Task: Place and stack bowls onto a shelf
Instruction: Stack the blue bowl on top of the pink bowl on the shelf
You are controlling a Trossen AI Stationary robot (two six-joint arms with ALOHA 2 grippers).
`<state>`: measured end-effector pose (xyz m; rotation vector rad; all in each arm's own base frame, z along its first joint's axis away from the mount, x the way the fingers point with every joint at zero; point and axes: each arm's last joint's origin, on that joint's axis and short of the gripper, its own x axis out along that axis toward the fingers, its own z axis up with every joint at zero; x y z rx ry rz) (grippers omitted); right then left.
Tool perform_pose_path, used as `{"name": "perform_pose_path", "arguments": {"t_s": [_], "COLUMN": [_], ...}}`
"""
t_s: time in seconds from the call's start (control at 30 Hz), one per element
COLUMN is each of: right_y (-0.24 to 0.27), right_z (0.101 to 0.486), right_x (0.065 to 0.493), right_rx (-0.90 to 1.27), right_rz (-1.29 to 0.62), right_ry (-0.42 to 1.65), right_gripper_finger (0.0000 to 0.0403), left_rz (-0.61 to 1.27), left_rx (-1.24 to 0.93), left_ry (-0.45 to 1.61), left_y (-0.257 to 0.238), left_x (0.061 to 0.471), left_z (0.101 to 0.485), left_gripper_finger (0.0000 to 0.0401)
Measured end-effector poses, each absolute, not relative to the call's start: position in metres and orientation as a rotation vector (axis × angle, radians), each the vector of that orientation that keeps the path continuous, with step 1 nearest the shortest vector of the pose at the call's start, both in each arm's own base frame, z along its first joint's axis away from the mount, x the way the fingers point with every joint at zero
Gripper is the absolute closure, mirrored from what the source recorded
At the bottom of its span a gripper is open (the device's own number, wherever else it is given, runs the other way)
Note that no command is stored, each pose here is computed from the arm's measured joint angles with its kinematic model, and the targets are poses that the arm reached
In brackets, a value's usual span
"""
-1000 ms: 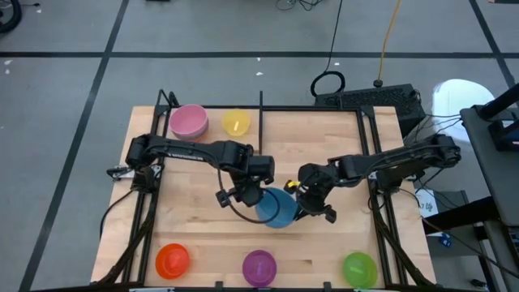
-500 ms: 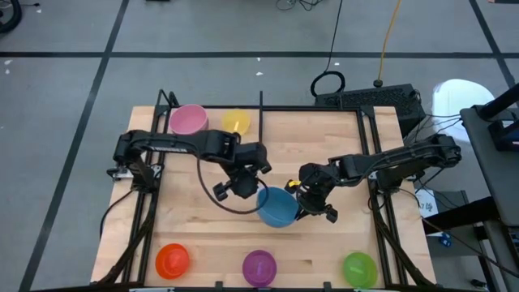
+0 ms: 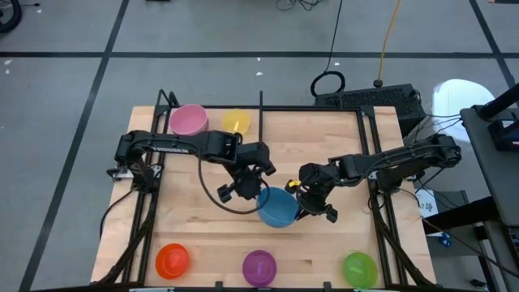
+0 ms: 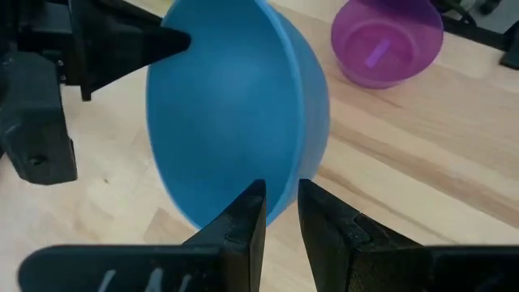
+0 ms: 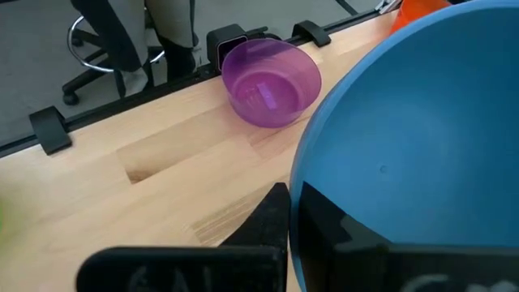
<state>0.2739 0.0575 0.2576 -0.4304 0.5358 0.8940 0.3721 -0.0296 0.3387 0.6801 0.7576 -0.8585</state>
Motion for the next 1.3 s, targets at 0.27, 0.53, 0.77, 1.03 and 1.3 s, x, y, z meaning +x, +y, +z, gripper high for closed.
{"name": "perform_pose_path", "arguments": {"t_s": [0.27, 0.53, 0.77, 1.03, 1.3], "right_y": [0.056, 0.055, 0.056, 0.057, 0.057], "right_z": [0.258, 0.256, 0.256, 0.257, 0.258], "right_x": [0.274, 0.273, 0.273, 0.272, 0.274], "right_rx": [-0.445, -0.438, -0.433, -0.424, -0.452], "right_rz": [0.893, 0.896, 0.904, 0.946, 0.945], "right_ry": [0.527, 0.549, 0.547, 0.526, 0.490], "right_gripper_finger": [0.0403, 0.0403, 0.0403, 0.0403, 0.0403], "left_rz": [-0.919, -0.927, -0.947, -0.982, -0.936], "left_rx": [0.646, 0.643, 0.595, 0.592, 0.649], "left_ry": [0.734, 0.741, 0.729, 0.701, 0.685], "left_y": [-0.036, -0.038, -0.039, -0.040, -0.035], "left_x": [0.376, 0.380, 0.380, 0.380, 0.383], "left_z": [0.333, 0.327, 0.328, 0.328, 0.329], "left_gripper_finger": [0.0320, 0.0320, 0.0320, 0.0320, 0.0320]}}
